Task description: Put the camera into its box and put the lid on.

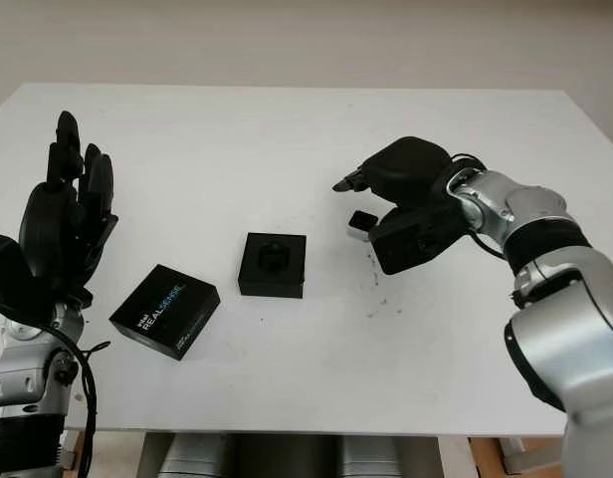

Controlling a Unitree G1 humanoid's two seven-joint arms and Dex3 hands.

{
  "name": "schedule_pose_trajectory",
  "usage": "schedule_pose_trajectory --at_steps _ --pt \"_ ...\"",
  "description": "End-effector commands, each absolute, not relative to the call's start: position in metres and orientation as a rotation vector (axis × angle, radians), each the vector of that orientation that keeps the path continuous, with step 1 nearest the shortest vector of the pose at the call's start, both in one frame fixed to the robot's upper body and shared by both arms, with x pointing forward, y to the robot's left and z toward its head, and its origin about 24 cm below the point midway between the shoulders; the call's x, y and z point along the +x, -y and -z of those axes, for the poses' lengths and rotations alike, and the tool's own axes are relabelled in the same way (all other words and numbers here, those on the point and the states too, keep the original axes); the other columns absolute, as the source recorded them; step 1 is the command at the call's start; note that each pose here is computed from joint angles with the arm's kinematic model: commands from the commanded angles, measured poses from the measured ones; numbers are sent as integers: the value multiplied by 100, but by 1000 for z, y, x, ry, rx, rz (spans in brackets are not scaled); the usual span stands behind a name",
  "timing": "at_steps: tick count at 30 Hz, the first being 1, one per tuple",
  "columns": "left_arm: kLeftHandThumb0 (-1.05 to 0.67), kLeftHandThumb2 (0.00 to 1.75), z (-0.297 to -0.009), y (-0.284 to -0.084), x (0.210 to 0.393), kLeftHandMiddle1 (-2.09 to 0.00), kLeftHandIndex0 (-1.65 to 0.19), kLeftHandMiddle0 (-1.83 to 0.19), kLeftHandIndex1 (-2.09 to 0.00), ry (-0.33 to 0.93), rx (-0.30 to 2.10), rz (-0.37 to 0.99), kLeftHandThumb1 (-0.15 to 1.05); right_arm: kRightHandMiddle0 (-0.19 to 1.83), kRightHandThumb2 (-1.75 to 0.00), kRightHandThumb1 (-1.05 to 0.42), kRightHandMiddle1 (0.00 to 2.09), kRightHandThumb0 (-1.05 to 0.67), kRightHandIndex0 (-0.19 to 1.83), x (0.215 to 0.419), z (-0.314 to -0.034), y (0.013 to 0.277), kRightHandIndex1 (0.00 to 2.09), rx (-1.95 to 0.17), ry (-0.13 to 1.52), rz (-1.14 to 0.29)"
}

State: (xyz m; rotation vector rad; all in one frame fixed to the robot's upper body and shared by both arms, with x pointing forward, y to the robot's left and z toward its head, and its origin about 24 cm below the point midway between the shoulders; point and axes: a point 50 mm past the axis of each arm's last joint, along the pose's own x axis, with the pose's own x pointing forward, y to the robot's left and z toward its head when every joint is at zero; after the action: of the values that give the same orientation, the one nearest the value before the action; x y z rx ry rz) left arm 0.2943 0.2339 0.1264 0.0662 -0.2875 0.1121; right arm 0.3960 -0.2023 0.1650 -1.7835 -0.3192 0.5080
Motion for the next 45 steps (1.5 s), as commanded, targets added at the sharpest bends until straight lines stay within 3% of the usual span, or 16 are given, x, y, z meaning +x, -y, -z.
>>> schedule_pose_trajectory --at_steps 1,8,45 --pt "-75 46 -131 -236 293 -5 18 17 -4 305 80 -113 105 52 -5 -85 6 -21 43 395 -164 207 5 -1806 307 -506" --pt "-76 46 -131 -237 293 -5 18 17 -5 305 79 -111 105 51 -5 -84 5 -27 40 394 -157 211 4 -1862 293 -525" --pt "-75 45 -129 -237 288 -5 18 16 -5 291 74 -131 105 49 -6 -93 6 -19 33 392 -134 207 6 -1727 221 -509"
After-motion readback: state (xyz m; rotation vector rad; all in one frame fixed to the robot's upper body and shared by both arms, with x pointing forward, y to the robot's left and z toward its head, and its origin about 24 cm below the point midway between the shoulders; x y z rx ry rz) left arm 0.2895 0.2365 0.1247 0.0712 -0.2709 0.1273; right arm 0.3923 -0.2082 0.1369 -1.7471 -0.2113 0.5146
